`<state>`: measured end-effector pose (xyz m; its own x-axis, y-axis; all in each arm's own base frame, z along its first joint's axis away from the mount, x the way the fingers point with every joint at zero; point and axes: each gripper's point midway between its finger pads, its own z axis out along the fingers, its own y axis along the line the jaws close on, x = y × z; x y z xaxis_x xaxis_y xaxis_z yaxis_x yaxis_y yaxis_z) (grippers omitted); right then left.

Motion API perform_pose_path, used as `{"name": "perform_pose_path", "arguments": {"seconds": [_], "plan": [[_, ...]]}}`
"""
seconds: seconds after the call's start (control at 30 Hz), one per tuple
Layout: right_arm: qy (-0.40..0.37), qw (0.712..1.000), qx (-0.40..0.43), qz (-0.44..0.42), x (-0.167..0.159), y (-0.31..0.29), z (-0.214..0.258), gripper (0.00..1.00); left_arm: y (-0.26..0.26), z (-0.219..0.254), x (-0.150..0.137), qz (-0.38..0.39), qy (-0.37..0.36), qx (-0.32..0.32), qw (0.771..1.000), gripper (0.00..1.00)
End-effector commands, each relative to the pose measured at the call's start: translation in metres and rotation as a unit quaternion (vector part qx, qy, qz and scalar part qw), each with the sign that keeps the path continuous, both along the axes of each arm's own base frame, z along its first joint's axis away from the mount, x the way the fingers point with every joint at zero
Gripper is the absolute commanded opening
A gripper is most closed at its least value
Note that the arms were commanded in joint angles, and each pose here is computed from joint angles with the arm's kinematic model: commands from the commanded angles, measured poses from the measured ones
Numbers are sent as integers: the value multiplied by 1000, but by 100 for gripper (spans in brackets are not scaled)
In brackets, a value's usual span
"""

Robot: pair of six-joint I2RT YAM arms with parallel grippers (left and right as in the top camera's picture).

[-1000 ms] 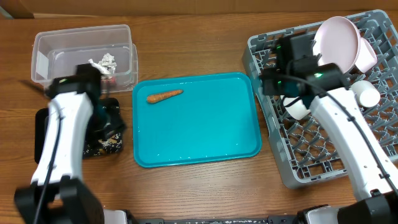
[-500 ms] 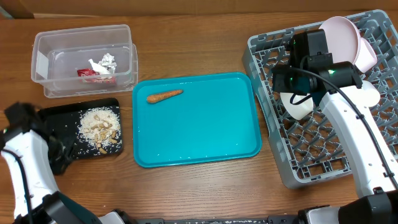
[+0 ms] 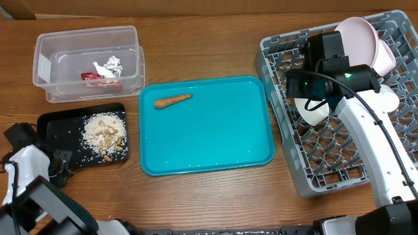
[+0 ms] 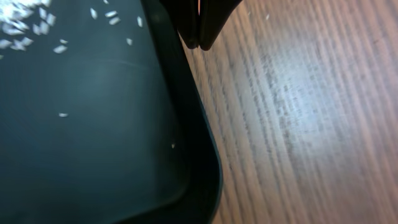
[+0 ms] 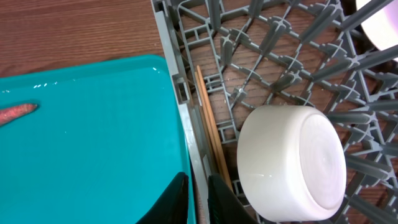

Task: Sort waste into correct bins and load items into the dishwasher
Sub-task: 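Grip the black tray edge with the left gripper, then release the black tray and reach the left gripper to the carrot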

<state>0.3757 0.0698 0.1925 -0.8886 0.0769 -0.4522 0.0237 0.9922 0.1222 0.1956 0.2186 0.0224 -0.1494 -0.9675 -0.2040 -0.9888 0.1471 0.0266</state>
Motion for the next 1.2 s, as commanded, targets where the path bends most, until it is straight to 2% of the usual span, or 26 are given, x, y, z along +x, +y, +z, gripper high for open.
{"name": "perform_pose_path", "arguments": {"seconds": [0.0,0.13,0.37,0.73,1.03,1.17], "plan": [[-3,1000,2,6,1,1,4,15,-3,-21,-5,0,22,-20,1000,4],[-1,1000,2,6,1,1,3,14,-11,-40,5,-4,8,-55,998,4],[5,1000,1,6,-2,0,2,14,-21,-43,44,-43,-85,-99,991,4],[6,1000,1,6,-3,0,1,14,-54,-38,55,-52,-125,-180,974,4],[12,1000,0,6,-5,0,0,13,-38,-32,84,-75,-178,-137,972,4],[12,1000,0,6,-5,0,0,13,-35,-31,87,-78,-184,-130,971,4]]}}
